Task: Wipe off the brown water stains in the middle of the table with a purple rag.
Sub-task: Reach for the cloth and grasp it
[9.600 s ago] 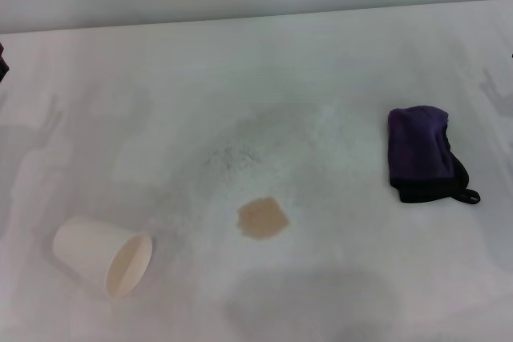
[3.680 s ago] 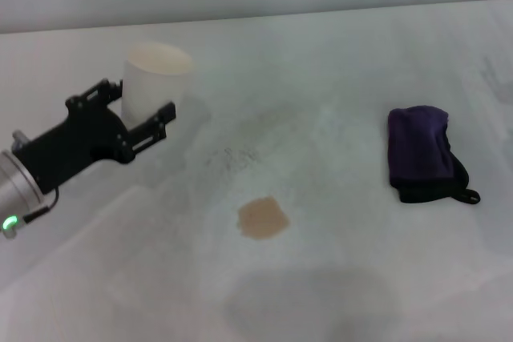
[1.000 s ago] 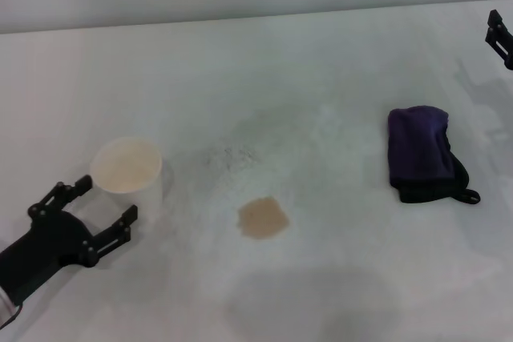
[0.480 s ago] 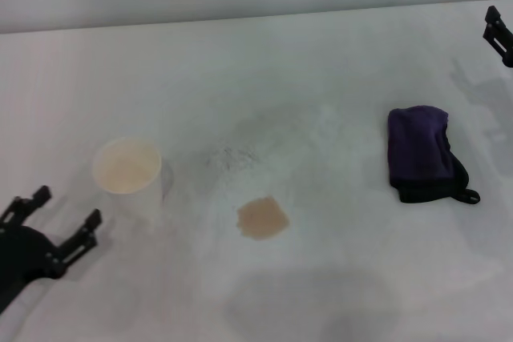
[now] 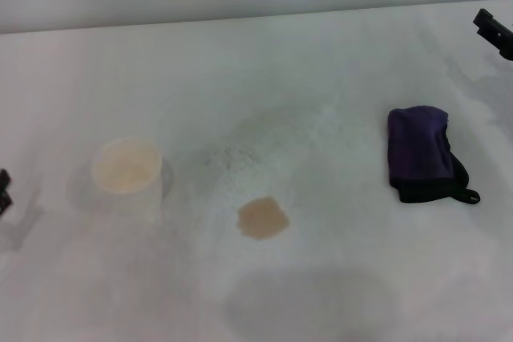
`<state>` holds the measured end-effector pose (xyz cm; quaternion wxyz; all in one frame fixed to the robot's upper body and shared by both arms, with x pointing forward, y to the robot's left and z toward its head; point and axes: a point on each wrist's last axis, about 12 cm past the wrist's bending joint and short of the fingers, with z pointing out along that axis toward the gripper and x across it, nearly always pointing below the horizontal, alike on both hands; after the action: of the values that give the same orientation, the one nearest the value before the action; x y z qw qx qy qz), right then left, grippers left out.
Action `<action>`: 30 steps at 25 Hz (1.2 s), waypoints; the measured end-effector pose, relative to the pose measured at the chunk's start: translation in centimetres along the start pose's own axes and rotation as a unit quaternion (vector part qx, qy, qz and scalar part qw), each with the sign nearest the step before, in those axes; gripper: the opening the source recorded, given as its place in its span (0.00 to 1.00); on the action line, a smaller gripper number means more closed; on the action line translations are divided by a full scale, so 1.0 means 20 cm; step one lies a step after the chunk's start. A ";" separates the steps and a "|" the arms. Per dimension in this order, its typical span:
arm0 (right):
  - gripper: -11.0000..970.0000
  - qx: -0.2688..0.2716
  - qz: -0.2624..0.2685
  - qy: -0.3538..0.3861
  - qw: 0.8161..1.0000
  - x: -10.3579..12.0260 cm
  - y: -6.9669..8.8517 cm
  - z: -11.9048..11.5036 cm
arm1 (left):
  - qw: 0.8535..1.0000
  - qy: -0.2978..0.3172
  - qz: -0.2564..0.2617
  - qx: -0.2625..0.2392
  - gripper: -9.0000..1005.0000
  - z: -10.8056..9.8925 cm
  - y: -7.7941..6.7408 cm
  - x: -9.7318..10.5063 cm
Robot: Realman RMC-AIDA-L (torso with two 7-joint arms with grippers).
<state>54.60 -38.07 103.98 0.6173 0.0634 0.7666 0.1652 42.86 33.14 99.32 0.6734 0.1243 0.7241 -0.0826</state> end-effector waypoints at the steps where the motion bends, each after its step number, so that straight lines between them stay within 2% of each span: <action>1: 0.89 -0.002 0.012 0.011 1.000 -0.02 0.00 0.01 | 1.000 -0.006 0.002 -0.015 0.88 0.00 0.02 -0.01; 5: 0.87 -0.033 0.025 0.070 0.997 -0.10 0.02 0.03 | 0.998 -0.023 0.003 -0.052 0.88 0.03 0.06 -0.03; 9: 0.83 -0.062 0.042 0.127 0.989 -0.16 0.05 0.02 | 0.997 -0.051 0.002 -0.051 0.88 0.09 0.07 -0.08; 13: 0.80 -0.068 0.044 0.227 0.971 -0.24 0.09 0.03 | 0.996 -0.072 0.001 -0.055 0.88 0.15 0.09 -0.12; 17: 0.80 -0.046 0.020 0.317 0.947 -0.33 0.17 0.03 | 0.995 -0.080 0.004 -0.051 0.88 0.20 0.09 -0.15; 22: 0.80 0.013 -0.022 0.397 0.918 -0.40 0.28 0.05 | 0.995 -0.086 0.016 -0.056 0.88 0.23 0.11 -0.17; 30: 0.80 0.007 -0.052 0.480 0.875 -0.40 0.52 0.14 | 0.993 -0.087 0.016 -0.074 0.88 0.23 0.14 -0.17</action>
<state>58.07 -30.12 114.26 0.1803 -0.0595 0.9721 0.1376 48.22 34.28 102.55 0.7424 0.0776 0.6648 -0.0283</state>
